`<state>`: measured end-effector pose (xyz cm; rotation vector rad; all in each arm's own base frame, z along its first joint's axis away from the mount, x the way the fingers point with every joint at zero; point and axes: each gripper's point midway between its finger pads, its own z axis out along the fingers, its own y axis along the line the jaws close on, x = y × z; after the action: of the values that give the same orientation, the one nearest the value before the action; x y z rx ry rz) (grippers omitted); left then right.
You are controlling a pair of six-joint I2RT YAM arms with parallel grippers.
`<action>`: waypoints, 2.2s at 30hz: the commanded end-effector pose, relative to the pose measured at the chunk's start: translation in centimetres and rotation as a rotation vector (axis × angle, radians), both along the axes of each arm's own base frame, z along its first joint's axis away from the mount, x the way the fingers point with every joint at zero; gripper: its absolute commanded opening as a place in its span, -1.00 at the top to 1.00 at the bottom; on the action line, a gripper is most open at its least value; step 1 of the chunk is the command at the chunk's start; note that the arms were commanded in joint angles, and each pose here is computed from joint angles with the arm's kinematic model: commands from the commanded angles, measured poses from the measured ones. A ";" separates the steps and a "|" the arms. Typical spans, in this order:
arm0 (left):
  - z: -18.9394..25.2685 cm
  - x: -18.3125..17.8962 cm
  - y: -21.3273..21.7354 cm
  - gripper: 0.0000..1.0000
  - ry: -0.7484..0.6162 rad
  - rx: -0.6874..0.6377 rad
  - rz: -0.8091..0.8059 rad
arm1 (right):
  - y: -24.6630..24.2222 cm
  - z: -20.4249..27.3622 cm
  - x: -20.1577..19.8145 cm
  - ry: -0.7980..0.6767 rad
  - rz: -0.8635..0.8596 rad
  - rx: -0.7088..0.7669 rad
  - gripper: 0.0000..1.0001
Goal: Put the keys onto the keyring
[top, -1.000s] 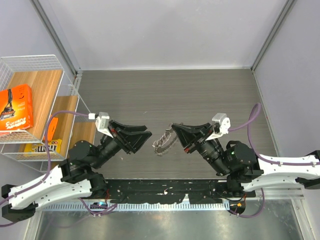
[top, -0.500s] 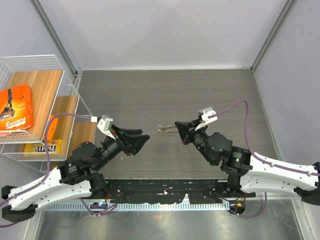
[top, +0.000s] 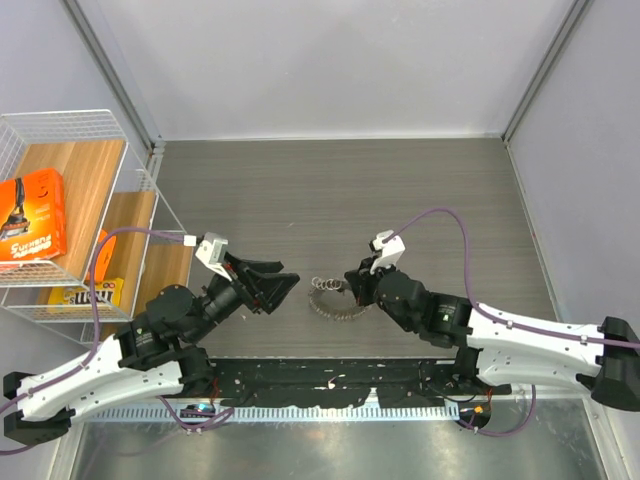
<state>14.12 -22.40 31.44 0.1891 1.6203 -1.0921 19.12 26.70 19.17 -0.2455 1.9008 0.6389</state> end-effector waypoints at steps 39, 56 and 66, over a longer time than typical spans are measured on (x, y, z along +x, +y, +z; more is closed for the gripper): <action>-0.9 0.6 0.4 -0.29 0.015 0.021 0.040 | 1.0 -13.4 2.9 0.259 -0.044 0.000 0.89; -2.0 0.4 1.7 -0.43 0.022 0.060 0.062 | -1.4 1.2 2.6 0.074 0.012 -0.028 -0.90; -2.2 0.8 2.8 -0.88 0.012 0.172 0.095 | -7.1 3.3 2.3 0.080 -0.137 -0.193 -0.90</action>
<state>14.33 -20.71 27.30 0.2314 1.7439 -0.9399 21.41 23.35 22.54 -0.2429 1.9959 0.5657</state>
